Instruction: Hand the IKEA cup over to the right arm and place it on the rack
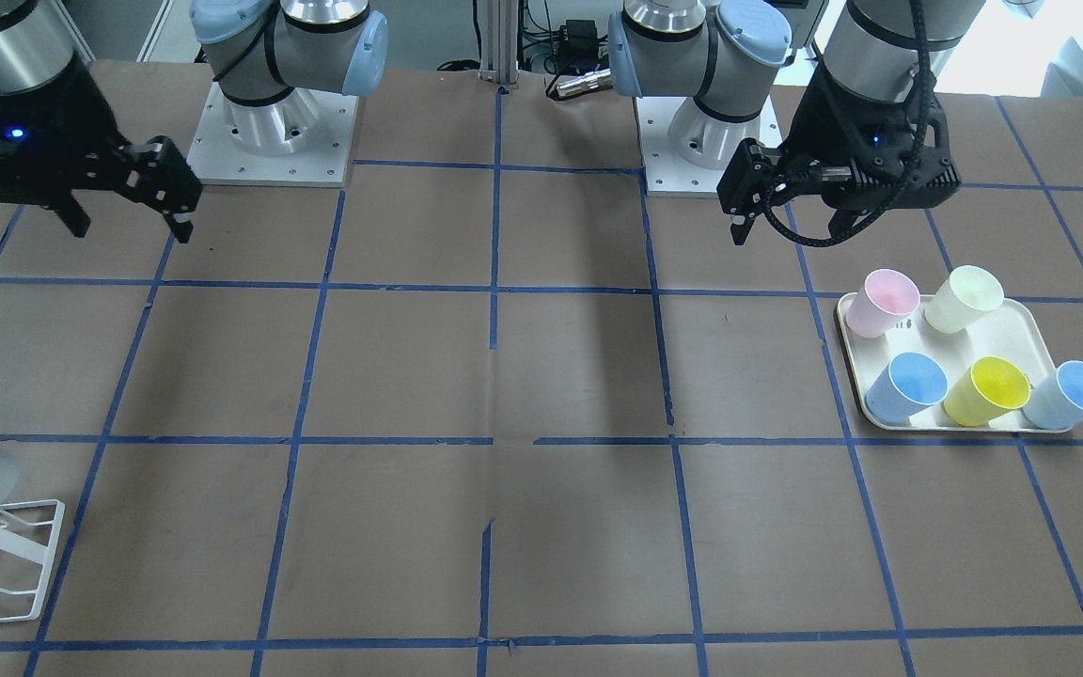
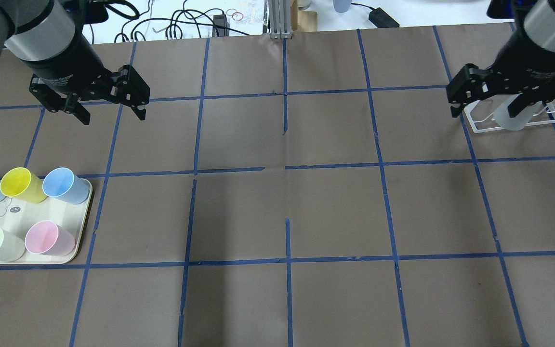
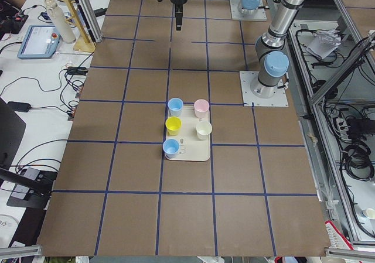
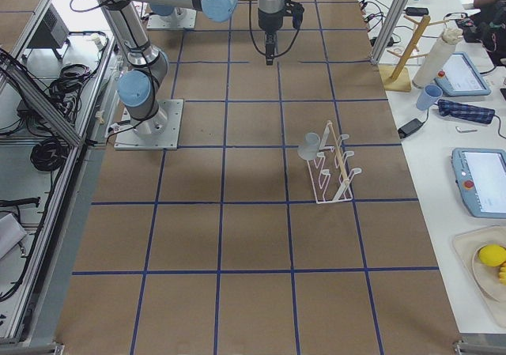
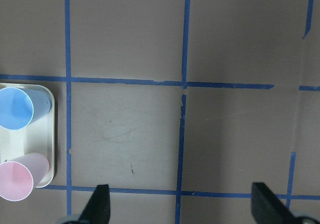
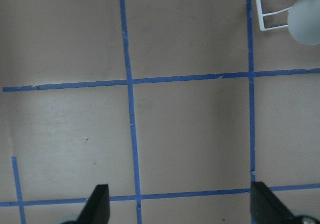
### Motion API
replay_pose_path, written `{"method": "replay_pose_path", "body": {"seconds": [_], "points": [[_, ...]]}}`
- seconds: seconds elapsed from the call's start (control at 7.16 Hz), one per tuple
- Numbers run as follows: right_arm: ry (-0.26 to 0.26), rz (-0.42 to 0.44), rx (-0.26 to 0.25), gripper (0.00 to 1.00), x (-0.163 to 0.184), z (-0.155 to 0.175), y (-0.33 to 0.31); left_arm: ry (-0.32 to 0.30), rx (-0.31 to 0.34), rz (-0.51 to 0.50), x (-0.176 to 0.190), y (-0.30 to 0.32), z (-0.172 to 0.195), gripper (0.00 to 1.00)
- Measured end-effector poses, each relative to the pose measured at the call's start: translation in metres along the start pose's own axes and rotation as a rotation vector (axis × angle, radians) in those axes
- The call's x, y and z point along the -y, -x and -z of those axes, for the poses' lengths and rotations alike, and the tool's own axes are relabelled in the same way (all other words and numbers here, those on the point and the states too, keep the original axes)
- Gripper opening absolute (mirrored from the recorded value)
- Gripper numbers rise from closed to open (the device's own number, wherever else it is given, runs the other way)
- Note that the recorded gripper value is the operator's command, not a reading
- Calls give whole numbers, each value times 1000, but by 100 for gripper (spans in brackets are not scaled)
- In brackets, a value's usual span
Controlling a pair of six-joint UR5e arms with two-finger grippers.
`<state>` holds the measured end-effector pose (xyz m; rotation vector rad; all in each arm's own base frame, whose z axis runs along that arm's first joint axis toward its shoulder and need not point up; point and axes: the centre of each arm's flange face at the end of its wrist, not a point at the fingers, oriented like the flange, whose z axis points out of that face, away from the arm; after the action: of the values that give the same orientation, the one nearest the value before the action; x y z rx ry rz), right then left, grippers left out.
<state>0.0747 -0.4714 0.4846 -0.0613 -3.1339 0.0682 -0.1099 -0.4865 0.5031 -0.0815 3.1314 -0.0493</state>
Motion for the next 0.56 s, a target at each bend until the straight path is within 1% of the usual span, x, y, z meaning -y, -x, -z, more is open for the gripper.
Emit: {"method": "replay_pose_path", "body": {"seconds": [0.28,0.56], "points": [[2,15,6,100,-22,6,48,13,-7,9,-1,-1,-2,100],[11,7,12,100,-46,6,57,26,-16,27,-2,-2,-3,100]]}}
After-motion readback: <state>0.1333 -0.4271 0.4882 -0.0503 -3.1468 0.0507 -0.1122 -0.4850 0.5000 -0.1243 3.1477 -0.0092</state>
